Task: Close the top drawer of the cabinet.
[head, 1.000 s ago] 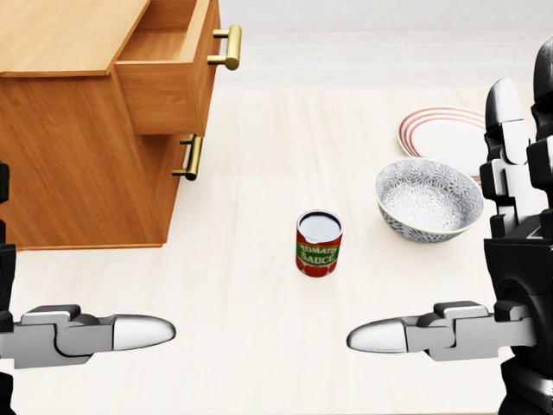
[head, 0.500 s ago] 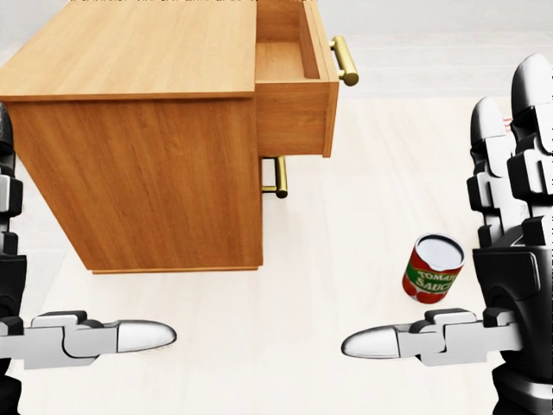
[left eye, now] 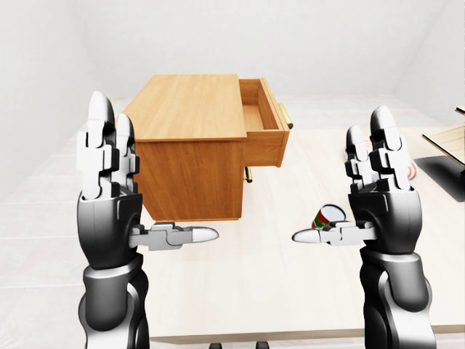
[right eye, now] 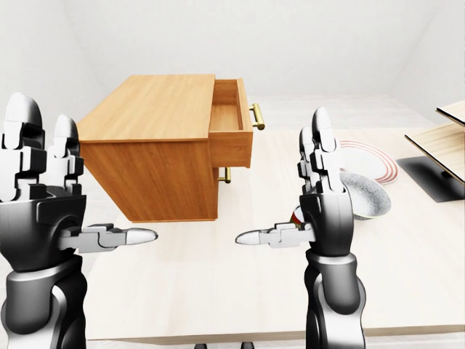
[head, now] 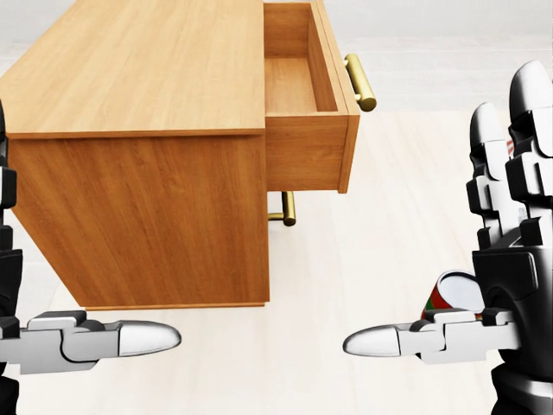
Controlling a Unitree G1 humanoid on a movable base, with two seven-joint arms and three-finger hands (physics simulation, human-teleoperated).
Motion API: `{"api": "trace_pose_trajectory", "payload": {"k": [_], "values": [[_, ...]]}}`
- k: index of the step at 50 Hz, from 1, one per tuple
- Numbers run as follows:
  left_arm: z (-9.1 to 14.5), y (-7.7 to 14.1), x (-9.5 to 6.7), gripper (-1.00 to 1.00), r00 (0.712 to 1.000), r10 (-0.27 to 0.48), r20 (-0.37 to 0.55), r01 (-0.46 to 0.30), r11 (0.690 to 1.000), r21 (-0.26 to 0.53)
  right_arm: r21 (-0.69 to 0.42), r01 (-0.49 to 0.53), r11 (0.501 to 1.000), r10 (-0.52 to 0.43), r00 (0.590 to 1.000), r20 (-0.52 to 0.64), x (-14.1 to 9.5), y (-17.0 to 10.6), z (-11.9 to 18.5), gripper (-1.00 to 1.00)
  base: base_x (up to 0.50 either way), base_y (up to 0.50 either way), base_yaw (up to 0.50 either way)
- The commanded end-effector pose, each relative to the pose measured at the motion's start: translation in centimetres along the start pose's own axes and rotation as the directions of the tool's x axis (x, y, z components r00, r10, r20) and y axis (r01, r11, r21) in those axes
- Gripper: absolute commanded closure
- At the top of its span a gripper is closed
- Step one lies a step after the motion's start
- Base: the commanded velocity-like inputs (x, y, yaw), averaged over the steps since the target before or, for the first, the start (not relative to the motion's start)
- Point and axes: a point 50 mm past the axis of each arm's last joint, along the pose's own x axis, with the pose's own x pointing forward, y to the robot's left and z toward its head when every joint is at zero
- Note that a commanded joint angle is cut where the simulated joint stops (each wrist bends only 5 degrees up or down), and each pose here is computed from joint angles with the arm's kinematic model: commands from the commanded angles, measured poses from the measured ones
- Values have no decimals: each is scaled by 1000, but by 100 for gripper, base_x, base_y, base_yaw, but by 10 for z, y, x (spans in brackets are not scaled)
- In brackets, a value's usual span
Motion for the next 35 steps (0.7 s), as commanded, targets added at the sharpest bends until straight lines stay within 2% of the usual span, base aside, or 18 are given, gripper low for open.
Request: {"api": "trace_pose_trajectory", "payload": {"k": [1, 12, 19, 25, 32, 35], "values": [[3, 0, 1, -100, 1000, -2, 19, 2, 1000, 0, -2, -5, 1000, 5, 1000, 0, 1, 0, 0, -100, 39, -17, 0], [-14, 3, -2, -100, 998, -3, -67, 3, 1000, 2, -2, -12, 1000, 12, 1000, 17, 3, 0, 2, -100, 34, -11, 0], [-19, 2, -4, -100, 996, -5, -90, 5, 1000, 0, 1, -11, 1000, 11, 1000, -20, 1, 0, -5, -100, 47, -8, 0], [-27, 1, -8, -100, 991, -1, -137, 1, 1000, -4, -13, 14, 1000, -15, 999, -40, 1, -1, -10, -100, 3, 0, 0], [-28, 2, -9, -100, 990, 2, -143, 1, 1000, 22, -17, 60, 998, -60, 998, -33, 4, -5, -10, -100, 0, 0, 0], [-25, 1, -10, -100, 991, -3, -136, 3, 1000, 2, -10, 67, 998, -67, 997, -26, 5, -6, -10, -100, 0, 0, 0]]}}
